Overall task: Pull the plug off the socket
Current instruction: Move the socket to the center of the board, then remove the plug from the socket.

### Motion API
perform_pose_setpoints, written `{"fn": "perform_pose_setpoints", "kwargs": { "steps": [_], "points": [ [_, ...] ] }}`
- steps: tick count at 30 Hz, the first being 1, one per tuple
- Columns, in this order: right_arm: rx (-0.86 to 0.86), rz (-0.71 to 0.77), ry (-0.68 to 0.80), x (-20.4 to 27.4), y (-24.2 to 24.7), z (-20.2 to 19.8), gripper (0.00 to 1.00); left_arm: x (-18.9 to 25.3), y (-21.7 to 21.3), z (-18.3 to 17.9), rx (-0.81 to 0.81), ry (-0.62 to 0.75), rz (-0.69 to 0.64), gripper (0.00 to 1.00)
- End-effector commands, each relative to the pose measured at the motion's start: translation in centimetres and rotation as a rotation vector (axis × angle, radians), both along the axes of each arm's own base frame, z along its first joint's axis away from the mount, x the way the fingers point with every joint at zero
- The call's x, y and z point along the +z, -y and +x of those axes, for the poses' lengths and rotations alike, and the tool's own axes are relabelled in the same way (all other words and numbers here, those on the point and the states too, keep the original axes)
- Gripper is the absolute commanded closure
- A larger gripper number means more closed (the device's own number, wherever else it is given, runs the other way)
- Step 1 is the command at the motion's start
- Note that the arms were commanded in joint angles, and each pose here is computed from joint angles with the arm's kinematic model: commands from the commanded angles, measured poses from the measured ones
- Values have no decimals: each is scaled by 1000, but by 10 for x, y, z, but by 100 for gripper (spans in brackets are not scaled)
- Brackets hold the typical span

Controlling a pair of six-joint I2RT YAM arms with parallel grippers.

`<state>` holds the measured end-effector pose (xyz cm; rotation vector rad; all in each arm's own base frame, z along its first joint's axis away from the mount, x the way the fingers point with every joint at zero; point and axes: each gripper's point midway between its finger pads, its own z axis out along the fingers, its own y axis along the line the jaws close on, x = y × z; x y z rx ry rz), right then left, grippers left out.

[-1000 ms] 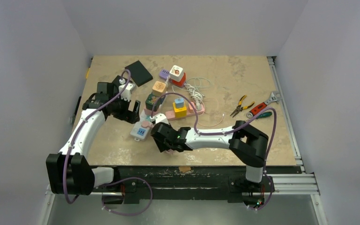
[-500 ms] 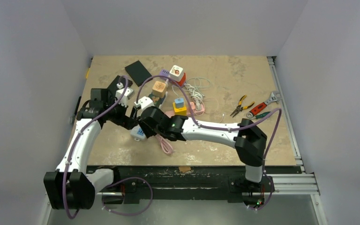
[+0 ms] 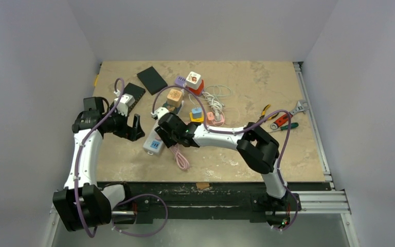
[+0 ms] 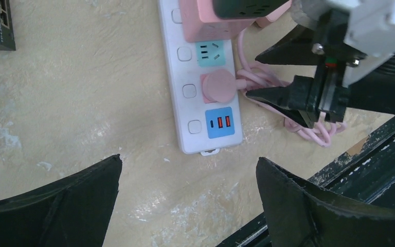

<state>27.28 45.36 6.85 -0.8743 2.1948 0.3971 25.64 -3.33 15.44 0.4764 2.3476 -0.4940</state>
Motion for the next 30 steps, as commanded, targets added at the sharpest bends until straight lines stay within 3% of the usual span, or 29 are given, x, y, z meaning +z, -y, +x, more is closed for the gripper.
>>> {"fn": "perform_pose_setpoints", "kwargs": {
  "steps": [1,7,10,14,15,23,30],
  "points": [
    [36,2,-26,-17,2,1,57,25,7,6,-38,77,-60,0],
    [57,-1,-71,-39,2,1,60,25,8,2,-57,78,-63,0],
    [73,15,-85,-43,-3,-1,66,25,8,2,-68,96,-56,0],
    [69,59,-95,-35,-9,-2,97,27,8,6,-96,155,-30,0],
    [64,78,-98,-29,-9,-1,100,26,8,7,-107,174,-9,0],
    [50,258,-154,26,-7,12,100,6,8,10,-286,358,306,0],
    [72,320,-205,42,-4,8,100,6,27,-6,-565,651,433,0]
  ]
}}
